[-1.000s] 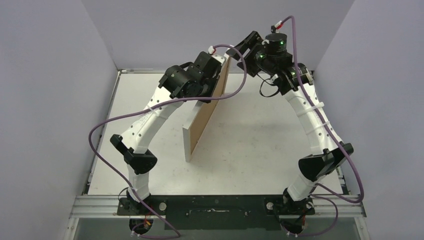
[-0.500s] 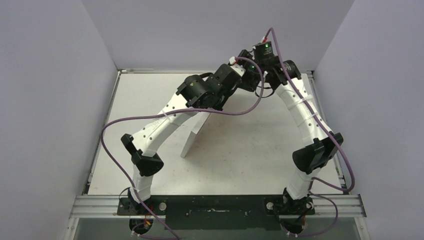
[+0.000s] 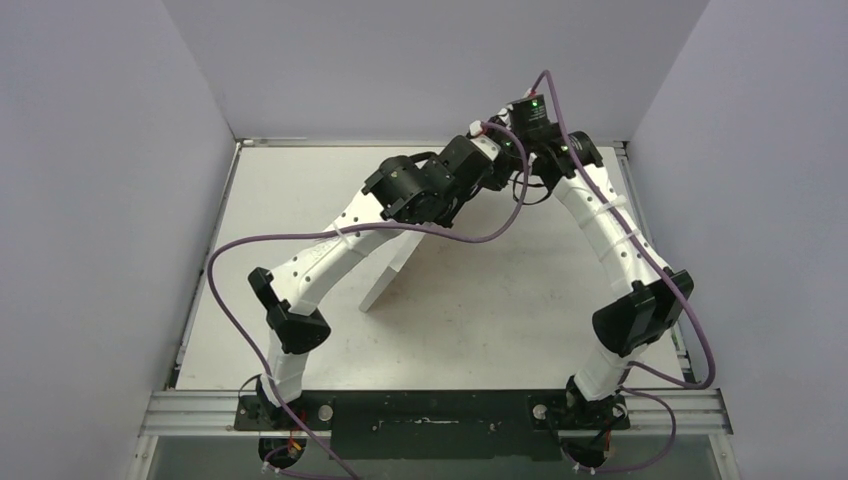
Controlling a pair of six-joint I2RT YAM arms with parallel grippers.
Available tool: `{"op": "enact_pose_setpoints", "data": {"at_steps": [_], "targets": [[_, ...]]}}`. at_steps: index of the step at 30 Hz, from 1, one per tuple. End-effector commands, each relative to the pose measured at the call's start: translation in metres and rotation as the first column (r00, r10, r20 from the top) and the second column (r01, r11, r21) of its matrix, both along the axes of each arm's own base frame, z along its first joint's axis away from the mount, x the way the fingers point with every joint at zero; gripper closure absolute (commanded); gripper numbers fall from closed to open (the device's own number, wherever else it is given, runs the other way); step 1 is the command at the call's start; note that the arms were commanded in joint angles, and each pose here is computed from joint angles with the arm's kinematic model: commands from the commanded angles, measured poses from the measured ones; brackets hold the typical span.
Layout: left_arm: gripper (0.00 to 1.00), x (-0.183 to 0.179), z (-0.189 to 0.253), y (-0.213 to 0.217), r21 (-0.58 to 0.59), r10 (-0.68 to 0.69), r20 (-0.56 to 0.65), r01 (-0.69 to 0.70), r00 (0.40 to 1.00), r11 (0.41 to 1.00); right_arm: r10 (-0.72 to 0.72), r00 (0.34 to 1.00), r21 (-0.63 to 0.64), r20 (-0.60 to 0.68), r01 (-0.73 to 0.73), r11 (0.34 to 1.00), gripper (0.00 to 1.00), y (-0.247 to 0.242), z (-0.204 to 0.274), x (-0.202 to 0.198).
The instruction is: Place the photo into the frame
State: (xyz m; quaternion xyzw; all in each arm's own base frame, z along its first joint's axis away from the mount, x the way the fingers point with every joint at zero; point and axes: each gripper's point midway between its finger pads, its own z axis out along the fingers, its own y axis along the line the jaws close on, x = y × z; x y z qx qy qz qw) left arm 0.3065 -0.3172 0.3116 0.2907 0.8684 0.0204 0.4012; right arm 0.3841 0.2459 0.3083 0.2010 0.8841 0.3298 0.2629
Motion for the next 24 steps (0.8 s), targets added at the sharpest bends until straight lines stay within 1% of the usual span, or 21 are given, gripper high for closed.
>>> {"op": "enact_pose_setpoints", "data": {"at_steps": [1,2,6,9,12,15,17,20,22,24], "targets": [[0.87,0.004,0.013,-0.021,-0.105,-0.010,0.040,0.014,0.999,0.994,-0.055,0.997,0.022,0.059,0.053,0.998,0.61,-0.017,0.018,0.001],[0.79,0.004,0.016,-0.022,-0.119,-0.010,0.045,0.015,0.999,0.993,-0.070,0.995,0.027,0.065,0.068,0.997,0.64,-0.020,0.018,0.004],[0.61,0.002,0.028,-0.026,-0.199,-0.030,0.057,0.041,0.998,0.979,-0.083,0.992,0.051,0.098,0.079,0.996,0.71,-0.022,0.019,0.014],[0.45,-0.002,0.036,-0.030,-0.270,-0.063,0.057,0.076,0.996,0.960,-0.091,0.989,0.062,0.115,0.084,0.995,0.76,-0.026,0.021,0.016],[0.27,-0.003,0.045,-0.028,-0.354,-0.078,0.047,0.090,0.996,0.931,-0.104,0.985,0.076,0.135,0.094,0.993,0.81,-0.034,0.024,0.018],[0.14,-0.002,0.058,-0.024,-0.451,-0.105,0.043,0.113,0.994,0.885,-0.100,0.984,0.089,0.146,0.088,0.992,0.86,-0.040,0.023,0.021],[0.09,-0.002,0.073,-0.020,-0.535,-0.135,0.051,0.141,0.990,0.833,-0.096,0.983,0.088,0.154,0.083,0.993,0.88,-0.045,0.020,0.021],[0.03,-0.001,0.097,-0.010,-0.662,-0.169,0.083,0.181,0.982,0.727,-0.074,0.982,0.063,0.171,0.064,0.996,0.90,-0.052,0.010,0.022],[0.03,0.004,0.117,0.006,-0.741,-0.157,0.113,0.188,0.981,0.645,-0.042,0.986,0.063,0.163,0.032,0.998,0.90,-0.055,-0.006,0.022],[0.03,0.016,0.118,0.022,-0.777,-0.122,0.102,0.156,0.987,0.610,0.006,0.986,0.075,0.169,-0.019,0.997,0.90,-0.053,-0.023,0.024]]}}
